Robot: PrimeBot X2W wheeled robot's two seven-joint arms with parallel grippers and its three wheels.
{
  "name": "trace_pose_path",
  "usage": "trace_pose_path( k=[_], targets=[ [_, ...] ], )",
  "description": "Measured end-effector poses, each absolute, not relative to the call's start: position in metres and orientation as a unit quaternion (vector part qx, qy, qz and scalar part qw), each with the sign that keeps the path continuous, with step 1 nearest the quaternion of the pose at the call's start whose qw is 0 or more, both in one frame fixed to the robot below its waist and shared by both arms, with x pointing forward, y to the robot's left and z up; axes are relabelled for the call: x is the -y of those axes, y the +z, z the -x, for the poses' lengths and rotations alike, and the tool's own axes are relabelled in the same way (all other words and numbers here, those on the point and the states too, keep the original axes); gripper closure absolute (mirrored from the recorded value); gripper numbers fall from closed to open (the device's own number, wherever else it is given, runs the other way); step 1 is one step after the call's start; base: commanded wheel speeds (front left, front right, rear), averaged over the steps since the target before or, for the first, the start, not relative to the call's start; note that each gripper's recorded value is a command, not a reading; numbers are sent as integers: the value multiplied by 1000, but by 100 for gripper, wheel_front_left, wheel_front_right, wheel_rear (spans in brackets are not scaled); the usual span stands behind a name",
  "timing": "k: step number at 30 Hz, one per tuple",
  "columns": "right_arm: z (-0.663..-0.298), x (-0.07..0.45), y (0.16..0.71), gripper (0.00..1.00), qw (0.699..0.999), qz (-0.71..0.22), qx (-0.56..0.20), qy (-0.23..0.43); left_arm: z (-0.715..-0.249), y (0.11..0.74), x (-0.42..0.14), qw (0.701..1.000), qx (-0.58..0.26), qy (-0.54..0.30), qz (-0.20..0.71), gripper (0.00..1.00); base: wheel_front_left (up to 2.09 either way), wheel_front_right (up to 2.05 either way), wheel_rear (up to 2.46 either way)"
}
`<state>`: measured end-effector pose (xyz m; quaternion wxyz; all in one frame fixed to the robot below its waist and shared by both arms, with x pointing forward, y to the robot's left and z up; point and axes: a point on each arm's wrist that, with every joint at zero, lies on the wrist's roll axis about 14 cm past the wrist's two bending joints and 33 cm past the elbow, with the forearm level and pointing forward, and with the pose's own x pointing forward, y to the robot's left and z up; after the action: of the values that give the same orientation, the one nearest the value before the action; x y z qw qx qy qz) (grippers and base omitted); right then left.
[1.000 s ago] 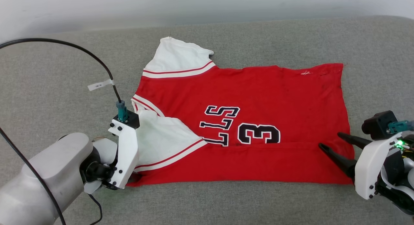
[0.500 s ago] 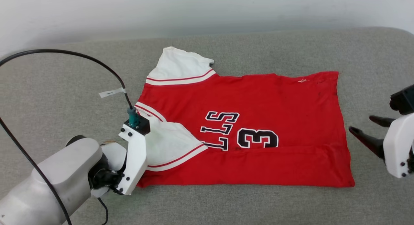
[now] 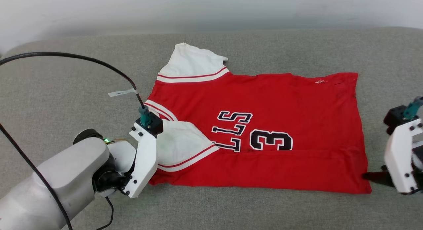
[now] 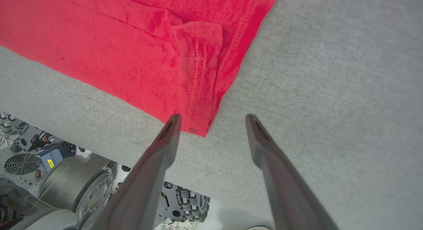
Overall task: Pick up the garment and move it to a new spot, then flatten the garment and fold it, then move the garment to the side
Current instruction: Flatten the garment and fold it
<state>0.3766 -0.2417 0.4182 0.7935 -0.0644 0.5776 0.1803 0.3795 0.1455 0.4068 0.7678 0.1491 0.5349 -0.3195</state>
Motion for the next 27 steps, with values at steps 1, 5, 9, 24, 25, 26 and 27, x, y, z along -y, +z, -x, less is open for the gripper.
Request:
trace_pose_path(
  k=[1, 5, 9, 24, 25, 26, 27],
  targets=[
    [-376, 237, 413, 0, 790, 58, -583, 183, -380, 406, -145, 767, -535, -320, -149, 100, 0, 0, 0],
    [-369, 222, 385, 0, 771, 47, -607, 187, -381, 400, -146, 764, -539, -322, -150, 100, 0, 0, 0],
    [-367, 217, 365, 0, 764, 27, -619, 180, -383, 395, -149, 761, -544, -319, -149, 100, 0, 0, 0],
    [-364, 215, 382, 100, 795, 35, -576, 189, -376, 403, -152, 782, -525, -312, -126, 100, 0, 0, 0],
    [-363, 215, 387, 100, 799, 34, -569, 191, -373, 405, -151, 782, -523, -315, -124, 100, 0, 0, 0],
    [-363, 216, 392, 100, 804, 34, -561, 193, -369, 407, -151, 783, -521, -317, -123, 100, 0, 0, 0],
    [-363, 217, 398, 100, 808, 36, -555, 194, -366, 409, -152, 783, -520, -318, -122, 100, 0, 0, 0]
  ],
)
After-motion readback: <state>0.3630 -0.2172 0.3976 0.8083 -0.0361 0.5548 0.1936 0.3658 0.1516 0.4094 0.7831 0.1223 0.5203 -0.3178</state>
